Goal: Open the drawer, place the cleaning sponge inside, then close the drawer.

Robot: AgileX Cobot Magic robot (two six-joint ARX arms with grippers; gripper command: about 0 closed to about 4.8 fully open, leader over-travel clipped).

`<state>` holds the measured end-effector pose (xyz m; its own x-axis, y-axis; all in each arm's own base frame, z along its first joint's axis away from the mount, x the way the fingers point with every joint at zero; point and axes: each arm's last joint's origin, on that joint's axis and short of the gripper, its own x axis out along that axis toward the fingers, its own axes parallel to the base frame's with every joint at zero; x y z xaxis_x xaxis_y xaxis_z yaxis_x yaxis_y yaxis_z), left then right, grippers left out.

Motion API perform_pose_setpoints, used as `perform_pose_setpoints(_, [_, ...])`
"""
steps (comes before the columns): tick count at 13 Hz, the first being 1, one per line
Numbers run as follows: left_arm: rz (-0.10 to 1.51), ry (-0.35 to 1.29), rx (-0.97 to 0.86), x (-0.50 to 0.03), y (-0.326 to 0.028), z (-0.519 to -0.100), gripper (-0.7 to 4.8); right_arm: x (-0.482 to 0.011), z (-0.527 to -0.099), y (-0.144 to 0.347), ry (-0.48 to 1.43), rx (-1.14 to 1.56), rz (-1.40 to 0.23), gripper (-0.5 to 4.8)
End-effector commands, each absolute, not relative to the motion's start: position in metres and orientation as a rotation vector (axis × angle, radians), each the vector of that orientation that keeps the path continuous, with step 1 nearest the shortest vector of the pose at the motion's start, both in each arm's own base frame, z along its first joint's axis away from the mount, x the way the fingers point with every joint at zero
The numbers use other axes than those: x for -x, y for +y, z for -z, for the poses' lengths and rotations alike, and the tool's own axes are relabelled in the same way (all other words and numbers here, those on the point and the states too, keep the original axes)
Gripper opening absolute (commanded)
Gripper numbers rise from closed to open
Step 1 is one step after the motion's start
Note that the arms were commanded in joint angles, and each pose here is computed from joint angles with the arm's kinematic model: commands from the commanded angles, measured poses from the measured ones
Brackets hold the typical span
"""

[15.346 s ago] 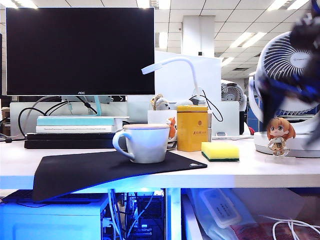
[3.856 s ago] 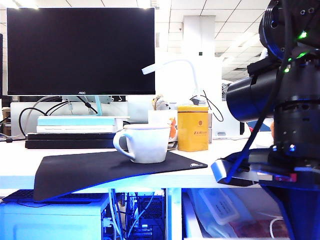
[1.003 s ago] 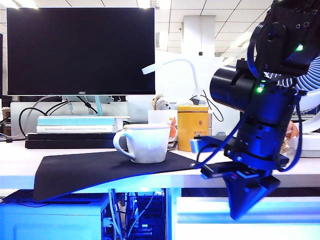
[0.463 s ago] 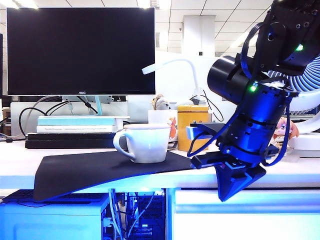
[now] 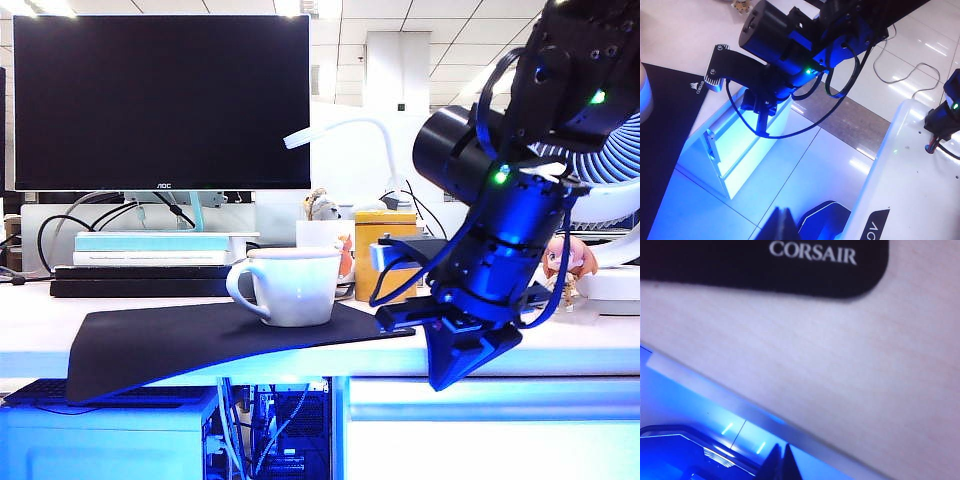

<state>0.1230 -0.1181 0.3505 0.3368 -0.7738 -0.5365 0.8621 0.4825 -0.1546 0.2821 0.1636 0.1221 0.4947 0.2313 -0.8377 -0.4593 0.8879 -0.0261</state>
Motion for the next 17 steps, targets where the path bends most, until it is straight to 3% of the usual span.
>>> perform_pose_setpoints(1, [1.081,0.591,-0.167,-0.1227,-0.1183,-0.3516,-0.06,-0.2876,-0.1141,0.1631,0.973,0.233,-0.400,-0.01])
perform_pose_setpoints(17, [1.080,0.599,-0.167,-0.1225,-0.1181,-0.3511,-0.06,-0.2895,-0.1196,0.1633,0.935,0.211,-0.364,-0.01])
